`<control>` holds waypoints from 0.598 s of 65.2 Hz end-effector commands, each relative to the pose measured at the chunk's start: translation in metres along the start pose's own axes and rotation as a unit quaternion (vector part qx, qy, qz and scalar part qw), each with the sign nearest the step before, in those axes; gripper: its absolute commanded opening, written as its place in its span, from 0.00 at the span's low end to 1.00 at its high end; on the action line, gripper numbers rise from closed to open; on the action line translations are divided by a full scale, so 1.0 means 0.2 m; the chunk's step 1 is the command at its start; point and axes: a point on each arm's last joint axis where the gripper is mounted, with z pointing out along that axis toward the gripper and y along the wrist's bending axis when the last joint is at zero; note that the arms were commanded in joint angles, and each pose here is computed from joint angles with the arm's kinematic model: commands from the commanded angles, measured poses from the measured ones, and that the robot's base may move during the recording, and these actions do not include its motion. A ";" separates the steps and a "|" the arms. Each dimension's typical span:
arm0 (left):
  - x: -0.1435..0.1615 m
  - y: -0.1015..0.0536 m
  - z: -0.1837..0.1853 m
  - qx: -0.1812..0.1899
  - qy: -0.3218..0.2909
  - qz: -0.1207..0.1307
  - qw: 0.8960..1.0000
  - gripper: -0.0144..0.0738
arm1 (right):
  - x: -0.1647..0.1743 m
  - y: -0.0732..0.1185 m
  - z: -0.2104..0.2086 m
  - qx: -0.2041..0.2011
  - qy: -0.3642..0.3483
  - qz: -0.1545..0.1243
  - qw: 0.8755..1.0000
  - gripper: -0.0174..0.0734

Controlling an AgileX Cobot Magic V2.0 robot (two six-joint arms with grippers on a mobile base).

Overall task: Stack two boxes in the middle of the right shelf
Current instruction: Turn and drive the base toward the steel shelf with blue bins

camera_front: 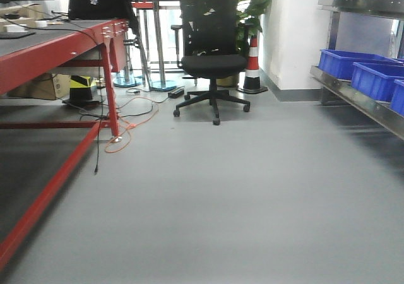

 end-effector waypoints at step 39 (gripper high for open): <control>-0.03 0.02 -0.04 -0.022 -0.031 0.008 0.999 0.04 | -0.05 -0.02 -0.05 0.020 -0.044 -0.017 0.999 0.02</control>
